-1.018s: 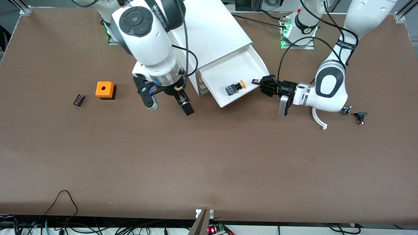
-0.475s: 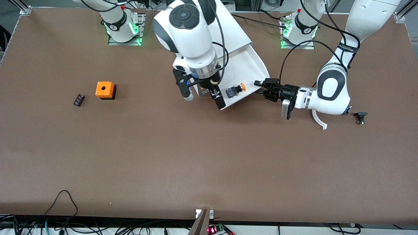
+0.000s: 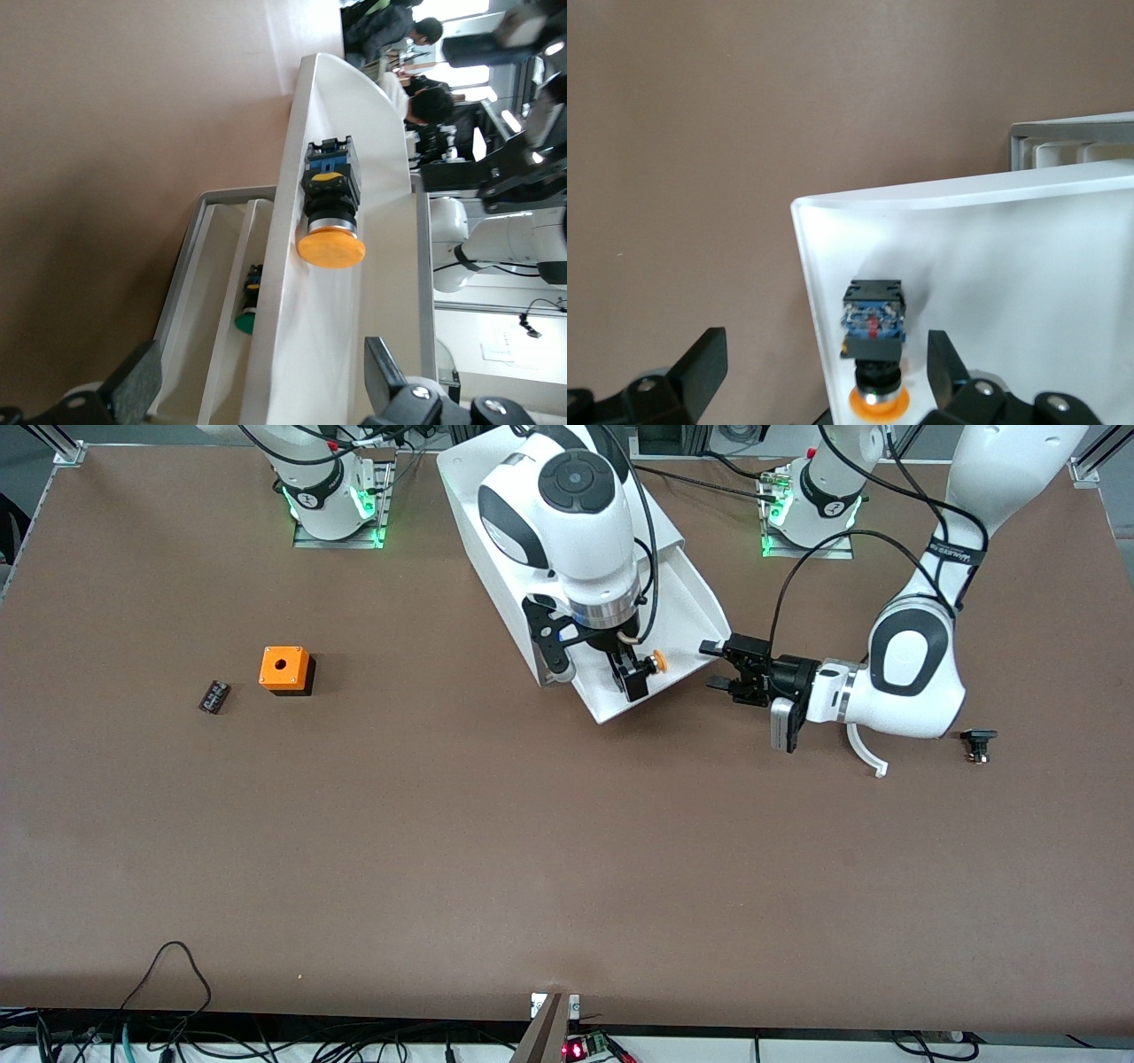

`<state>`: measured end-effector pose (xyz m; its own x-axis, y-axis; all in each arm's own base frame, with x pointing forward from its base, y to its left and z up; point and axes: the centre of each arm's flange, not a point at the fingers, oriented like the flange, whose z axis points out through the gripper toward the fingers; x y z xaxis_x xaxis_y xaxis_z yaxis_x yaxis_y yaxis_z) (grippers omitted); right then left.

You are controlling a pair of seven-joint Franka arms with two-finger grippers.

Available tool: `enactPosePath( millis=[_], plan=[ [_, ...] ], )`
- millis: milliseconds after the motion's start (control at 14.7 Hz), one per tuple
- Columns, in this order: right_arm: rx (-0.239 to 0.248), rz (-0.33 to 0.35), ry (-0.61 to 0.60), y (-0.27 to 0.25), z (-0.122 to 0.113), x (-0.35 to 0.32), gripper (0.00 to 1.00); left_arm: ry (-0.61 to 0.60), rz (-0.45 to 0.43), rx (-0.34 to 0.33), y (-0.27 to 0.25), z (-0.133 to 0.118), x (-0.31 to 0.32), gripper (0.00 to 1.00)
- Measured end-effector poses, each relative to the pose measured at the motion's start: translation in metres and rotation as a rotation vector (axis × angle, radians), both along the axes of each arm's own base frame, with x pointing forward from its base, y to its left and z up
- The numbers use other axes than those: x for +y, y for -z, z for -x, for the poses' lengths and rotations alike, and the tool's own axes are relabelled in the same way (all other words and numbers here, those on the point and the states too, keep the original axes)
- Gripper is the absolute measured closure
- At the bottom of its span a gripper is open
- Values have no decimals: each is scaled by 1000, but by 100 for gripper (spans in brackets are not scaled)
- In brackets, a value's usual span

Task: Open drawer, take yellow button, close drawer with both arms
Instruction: 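Grasp the yellow button with the right gripper while the left gripper withdraws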

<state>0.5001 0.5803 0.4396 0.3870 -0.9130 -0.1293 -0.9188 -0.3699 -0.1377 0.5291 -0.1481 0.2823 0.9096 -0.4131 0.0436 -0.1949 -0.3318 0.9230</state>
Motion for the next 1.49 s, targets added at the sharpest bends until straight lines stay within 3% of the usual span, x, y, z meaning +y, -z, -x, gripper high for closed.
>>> enactPosePath(
  millis=[475, 814, 882, 1222, 1493],
  plan=[
    [11, 50, -24, 35, 7, 11, 3, 44, -393, 37, -110, -55, 61, 0],
    [11, 50, -26, 35, 7, 11, 56, 19, -644, 86, -159, -66, 75, 0],
    [9, 49, -30, 34, 7, 11, 60, 12, -683, 92, -166, -67, 76, 0],
    [-1, 44, -42, 27, 6, 11, 60, -34, -877, 78, -186, -71, 86, 0],
    [-47, 32, -108, -16, -4, -2, 60, -26, -1094, -58, -216, -82, 96, 0]
  ],
)
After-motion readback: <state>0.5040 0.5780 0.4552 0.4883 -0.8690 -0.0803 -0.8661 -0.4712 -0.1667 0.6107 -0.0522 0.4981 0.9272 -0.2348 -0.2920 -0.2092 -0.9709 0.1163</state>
